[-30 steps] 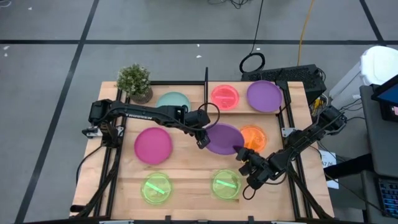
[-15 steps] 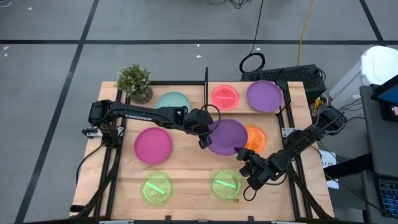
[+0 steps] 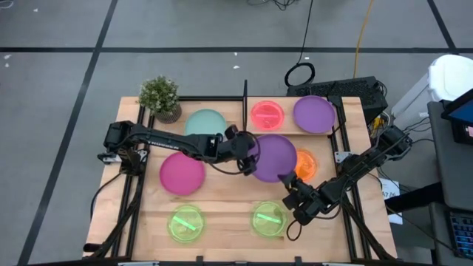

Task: Place and stack plates onto a shelf
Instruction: Stack the big violet plate on top of the big violet plate

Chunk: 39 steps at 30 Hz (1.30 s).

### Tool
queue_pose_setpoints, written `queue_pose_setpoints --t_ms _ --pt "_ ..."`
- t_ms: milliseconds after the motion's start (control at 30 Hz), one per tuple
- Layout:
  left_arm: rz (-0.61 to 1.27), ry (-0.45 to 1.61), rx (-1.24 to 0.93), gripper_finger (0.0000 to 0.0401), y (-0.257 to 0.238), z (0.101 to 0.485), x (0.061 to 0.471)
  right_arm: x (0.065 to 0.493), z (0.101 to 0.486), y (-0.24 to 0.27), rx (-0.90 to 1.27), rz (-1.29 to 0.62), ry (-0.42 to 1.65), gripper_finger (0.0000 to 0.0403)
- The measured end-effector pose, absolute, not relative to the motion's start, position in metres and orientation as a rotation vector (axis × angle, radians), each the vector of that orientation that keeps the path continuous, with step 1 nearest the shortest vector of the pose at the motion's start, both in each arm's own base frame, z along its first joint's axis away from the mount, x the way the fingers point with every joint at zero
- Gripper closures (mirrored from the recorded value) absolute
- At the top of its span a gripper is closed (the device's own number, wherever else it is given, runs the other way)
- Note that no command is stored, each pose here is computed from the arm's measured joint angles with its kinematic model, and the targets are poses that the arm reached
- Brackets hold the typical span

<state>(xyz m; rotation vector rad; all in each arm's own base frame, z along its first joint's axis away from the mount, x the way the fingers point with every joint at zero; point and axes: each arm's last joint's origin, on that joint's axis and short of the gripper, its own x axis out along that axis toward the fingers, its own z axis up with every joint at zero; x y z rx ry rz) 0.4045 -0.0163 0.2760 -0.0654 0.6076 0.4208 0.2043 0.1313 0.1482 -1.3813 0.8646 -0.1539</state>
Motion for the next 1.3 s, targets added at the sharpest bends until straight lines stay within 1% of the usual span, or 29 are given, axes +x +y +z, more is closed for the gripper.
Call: queue_pose_setpoints --t_ms 133,333,500,633,833,967,1133,1300 --pt "0.463 0.592 0.009 0.0103 -0.015 0.278 0.405 0.204 0.148 0.135 -1.273 -0.141 0.835 0.0401" --pt "0.433 0.580 0.057 0.0103 -0.022 0.295 0.393 0.202 0.157 0.136 -1.017 -0.143 0.790 0.0401" --pt "0.400 0.603 0.078 0.0103 -0.033 0.314 0.373 0.196 0.180 0.127 -0.831 -0.207 0.728 0.0401" --pt "0.379 0.663 0.105 0.0103 -0.043 0.318 0.359 0.190 0.201 0.103 -0.703 -0.297 0.716 0.0401" --pt "0.342 0.706 0.151 0.0103 -0.064 0.309 0.354 0.187 0.226 0.059 -0.581 -0.394 0.731 0.0400" --pt "0.322 0.779 0.169 0.0103 -0.074 0.281 0.346 0.190 0.237 0.024 -0.484 -0.497 0.728 0.0399" --pt "0.326 0.831 0.142 0.0103 -0.083 0.256 0.335 0.188 0.238 -0.015 -0.338 -0.533 0.794 0.0398" --pt "0.315 0.791 0.098 0.0103 -0.092 0.239 0.332 0.183 0.234 -0.042 -0.290 -0.621 0.872 0.0398"
